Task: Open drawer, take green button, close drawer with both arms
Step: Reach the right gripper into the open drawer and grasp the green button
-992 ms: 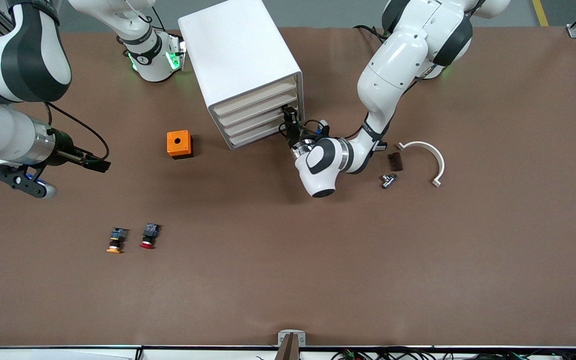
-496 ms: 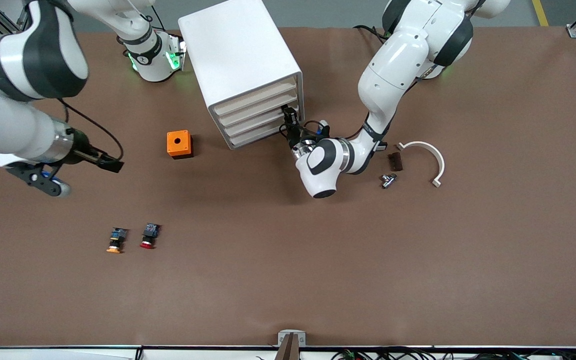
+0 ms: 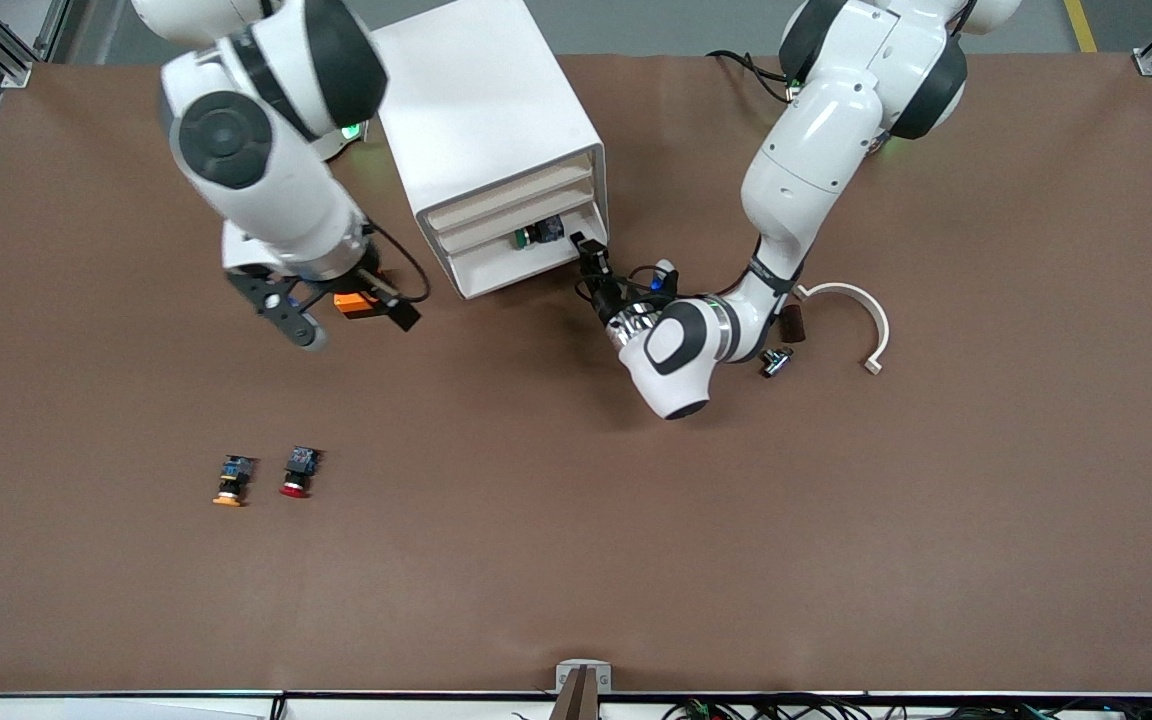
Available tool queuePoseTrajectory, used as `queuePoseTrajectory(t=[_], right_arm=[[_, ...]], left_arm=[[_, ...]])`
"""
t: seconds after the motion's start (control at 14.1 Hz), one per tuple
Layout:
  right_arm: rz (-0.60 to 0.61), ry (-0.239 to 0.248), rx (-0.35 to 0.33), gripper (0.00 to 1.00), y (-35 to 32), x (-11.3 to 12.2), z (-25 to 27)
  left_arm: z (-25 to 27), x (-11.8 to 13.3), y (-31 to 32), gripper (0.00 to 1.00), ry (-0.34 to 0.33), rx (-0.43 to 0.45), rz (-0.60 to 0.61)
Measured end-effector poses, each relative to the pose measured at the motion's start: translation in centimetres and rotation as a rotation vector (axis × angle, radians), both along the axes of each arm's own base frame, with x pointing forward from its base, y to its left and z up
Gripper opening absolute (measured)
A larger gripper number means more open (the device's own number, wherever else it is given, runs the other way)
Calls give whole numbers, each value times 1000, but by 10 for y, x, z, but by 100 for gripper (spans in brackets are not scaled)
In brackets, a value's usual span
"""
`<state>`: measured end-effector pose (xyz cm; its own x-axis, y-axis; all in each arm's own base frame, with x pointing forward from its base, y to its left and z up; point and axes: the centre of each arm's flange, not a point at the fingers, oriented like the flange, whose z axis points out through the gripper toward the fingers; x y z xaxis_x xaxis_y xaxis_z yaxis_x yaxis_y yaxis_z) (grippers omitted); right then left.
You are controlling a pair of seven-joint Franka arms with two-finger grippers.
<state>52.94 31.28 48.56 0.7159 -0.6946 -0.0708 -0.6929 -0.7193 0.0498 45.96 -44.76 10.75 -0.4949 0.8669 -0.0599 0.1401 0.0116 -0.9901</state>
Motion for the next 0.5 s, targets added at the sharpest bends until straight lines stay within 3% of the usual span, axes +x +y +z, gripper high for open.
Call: queuePoseTrajectory(t=[0.28, 0.5], right_arm=[[-85, -20, -2, 100, 65, -17, -43], [-127, -24, -7, 100, 106, -33, -74]], left_arm=[[-1, 45, 41, 15, -21, -2, 138], [-1, 63, 60, 16, -33, 2, 188]])
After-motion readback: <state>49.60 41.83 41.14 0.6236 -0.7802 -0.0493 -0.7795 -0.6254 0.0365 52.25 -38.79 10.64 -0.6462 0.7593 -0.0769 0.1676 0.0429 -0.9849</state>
